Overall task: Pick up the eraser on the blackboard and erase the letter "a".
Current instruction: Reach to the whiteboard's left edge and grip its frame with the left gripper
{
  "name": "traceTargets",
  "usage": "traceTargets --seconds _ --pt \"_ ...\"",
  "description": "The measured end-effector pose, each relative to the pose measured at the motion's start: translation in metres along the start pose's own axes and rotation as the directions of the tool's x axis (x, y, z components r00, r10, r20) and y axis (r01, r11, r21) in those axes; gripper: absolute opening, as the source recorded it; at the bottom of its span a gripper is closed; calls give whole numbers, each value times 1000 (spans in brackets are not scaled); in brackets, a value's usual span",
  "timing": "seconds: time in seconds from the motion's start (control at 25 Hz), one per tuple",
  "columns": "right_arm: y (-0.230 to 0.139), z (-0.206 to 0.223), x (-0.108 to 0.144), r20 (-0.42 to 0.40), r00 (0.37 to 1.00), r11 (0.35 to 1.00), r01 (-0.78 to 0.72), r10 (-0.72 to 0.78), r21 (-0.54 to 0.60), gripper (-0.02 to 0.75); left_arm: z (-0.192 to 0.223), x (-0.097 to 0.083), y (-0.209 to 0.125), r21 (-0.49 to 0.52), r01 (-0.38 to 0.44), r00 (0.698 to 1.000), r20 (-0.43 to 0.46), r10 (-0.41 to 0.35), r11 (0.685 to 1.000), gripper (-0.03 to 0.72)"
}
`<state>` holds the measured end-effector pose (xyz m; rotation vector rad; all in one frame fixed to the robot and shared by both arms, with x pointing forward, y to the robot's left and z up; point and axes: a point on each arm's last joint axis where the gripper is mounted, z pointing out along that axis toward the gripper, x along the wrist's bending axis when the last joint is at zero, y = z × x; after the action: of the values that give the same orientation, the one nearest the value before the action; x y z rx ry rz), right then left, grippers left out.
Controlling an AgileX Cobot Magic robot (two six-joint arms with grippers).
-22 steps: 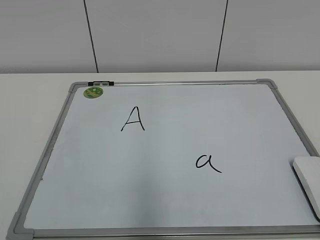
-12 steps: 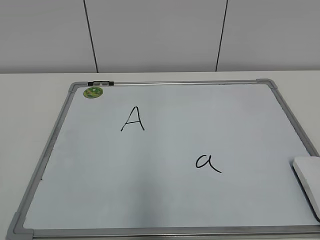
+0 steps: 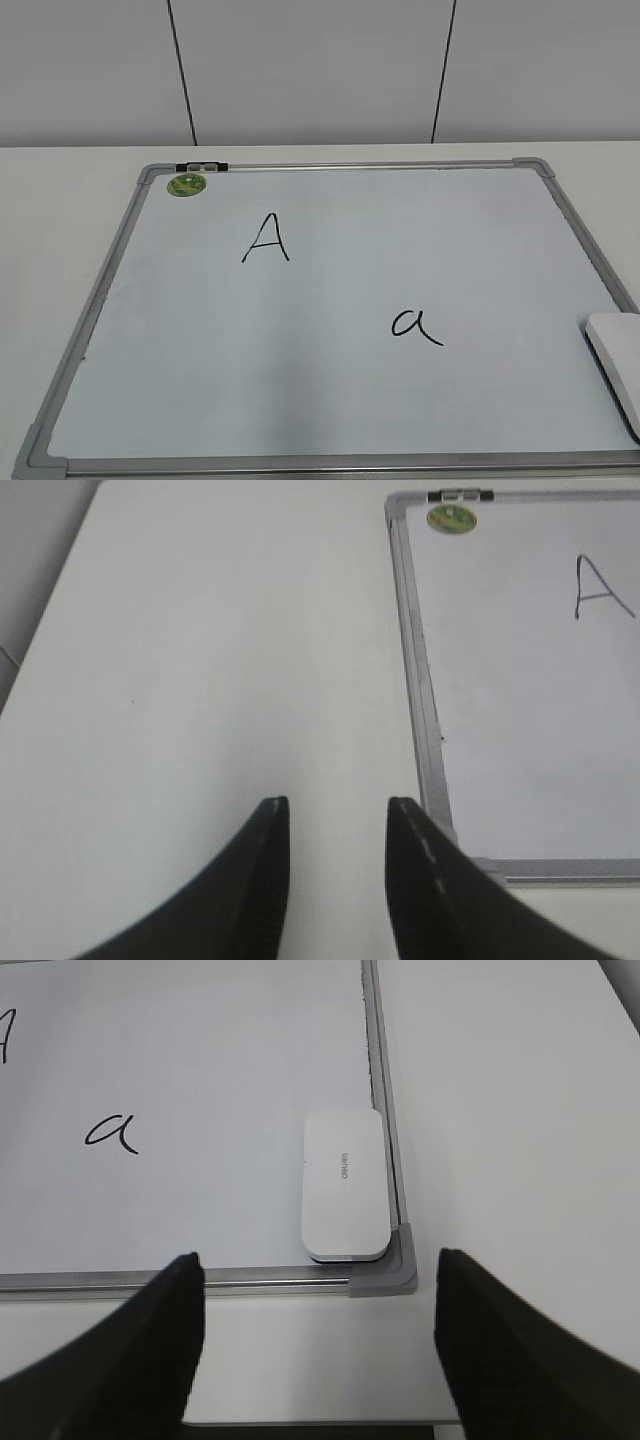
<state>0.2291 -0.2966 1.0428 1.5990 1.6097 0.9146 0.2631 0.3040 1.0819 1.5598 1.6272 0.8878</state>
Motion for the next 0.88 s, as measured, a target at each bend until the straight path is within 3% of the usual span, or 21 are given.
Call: traceTargets --seconds 0.28,0.6,0.88 --pt "0 0 0 -2 1000 1000 1 -1 0 534 54 -7 48 257 3 1000 2 -4 966 243" --pt "0 0 0 -2 1000 1000 1 -1 0 534 138 -15 109 452 13 1000 2 -15 892 243" --pt "0 0 0 -2 1000 1000 1 -1 0 534 230 -29 133 587 75 993 31 -114 806 243"
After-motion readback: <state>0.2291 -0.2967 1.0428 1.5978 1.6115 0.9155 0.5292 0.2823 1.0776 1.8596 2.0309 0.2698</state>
